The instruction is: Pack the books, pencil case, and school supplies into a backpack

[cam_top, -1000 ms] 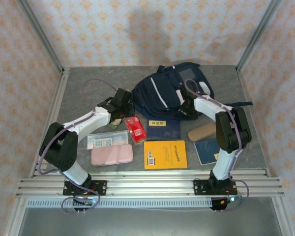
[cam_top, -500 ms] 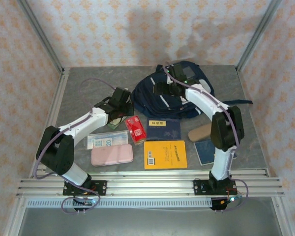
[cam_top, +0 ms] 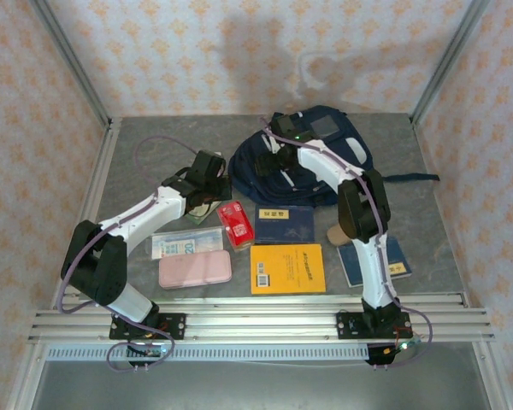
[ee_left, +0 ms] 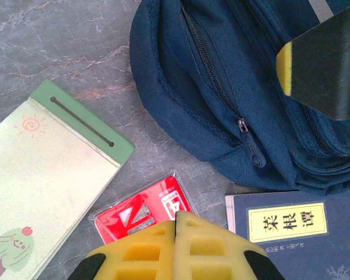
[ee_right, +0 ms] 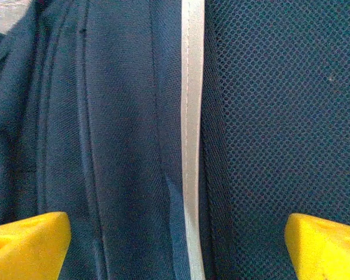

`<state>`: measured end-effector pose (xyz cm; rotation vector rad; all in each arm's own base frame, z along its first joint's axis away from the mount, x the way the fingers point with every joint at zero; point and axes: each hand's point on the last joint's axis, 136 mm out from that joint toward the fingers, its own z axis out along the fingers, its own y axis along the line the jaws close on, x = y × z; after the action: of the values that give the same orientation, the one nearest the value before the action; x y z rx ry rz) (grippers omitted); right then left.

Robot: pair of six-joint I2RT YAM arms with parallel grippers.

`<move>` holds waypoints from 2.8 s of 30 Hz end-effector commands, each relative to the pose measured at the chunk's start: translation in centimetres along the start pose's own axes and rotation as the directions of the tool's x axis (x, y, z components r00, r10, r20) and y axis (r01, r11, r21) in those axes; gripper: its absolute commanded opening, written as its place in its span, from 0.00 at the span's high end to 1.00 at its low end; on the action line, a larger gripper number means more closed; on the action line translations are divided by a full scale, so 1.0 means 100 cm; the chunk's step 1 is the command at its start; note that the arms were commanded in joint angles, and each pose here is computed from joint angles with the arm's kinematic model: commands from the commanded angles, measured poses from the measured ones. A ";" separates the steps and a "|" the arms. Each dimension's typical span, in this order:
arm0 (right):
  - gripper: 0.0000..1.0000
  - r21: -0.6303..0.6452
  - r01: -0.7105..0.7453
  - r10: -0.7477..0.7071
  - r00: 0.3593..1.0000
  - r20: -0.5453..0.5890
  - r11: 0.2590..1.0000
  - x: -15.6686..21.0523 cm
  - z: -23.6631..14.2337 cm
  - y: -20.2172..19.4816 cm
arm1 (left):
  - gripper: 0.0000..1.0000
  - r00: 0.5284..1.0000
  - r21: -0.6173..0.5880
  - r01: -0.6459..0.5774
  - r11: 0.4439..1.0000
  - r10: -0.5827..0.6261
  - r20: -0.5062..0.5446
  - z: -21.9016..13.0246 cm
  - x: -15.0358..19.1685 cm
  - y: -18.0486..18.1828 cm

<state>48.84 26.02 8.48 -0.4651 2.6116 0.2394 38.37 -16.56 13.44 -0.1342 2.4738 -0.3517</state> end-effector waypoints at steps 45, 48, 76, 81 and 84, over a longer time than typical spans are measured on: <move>1.00 -0.458 0.128 0.090 0.901 0.424 0.880 -0.057 -0.211 0.023 | 0.52 0.887 0.144 -0.461 0.876 0.449 0.106 -0.025 -0.009 -0.092; 1.00 -0.464 0.127 0.094 0.901 0.424 0.877 -0.057 -0.211 0.023 | 0.51 0.885 0.137 -0.465 0.875 0.453 0.112 -0.024 -0.008 -0.098; 1.00 -0.512 0.154 0.113 0.884 0.453 0.845 -0.056 -0.234 0.034 | 0.88 0.857 -0.126 -0.496 0.859 0.508 0.085 0.000 -0.017 -0.072; 1.00 -0.503 0.154 0.107 0.886 0.451 0.850 -0.054 -0.231 0.032 | 0.96 0.854 -0.122 -0.499 0.858 0.511 0.098 -0.004 -0.019 -0.071; 1.00 -0.496 0.155 0.100 0.887 0.450 0.854 -0.052 -0.228 0.031 | 0.97 0.859 -0.093 -0.493 0.865 0.501 0.101 -0.007 -0.019 -0.070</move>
<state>43.14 24.09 24.58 -0.4504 2.2678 0.9050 39.23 -24.08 15.77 0.4698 2.3231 -0.0658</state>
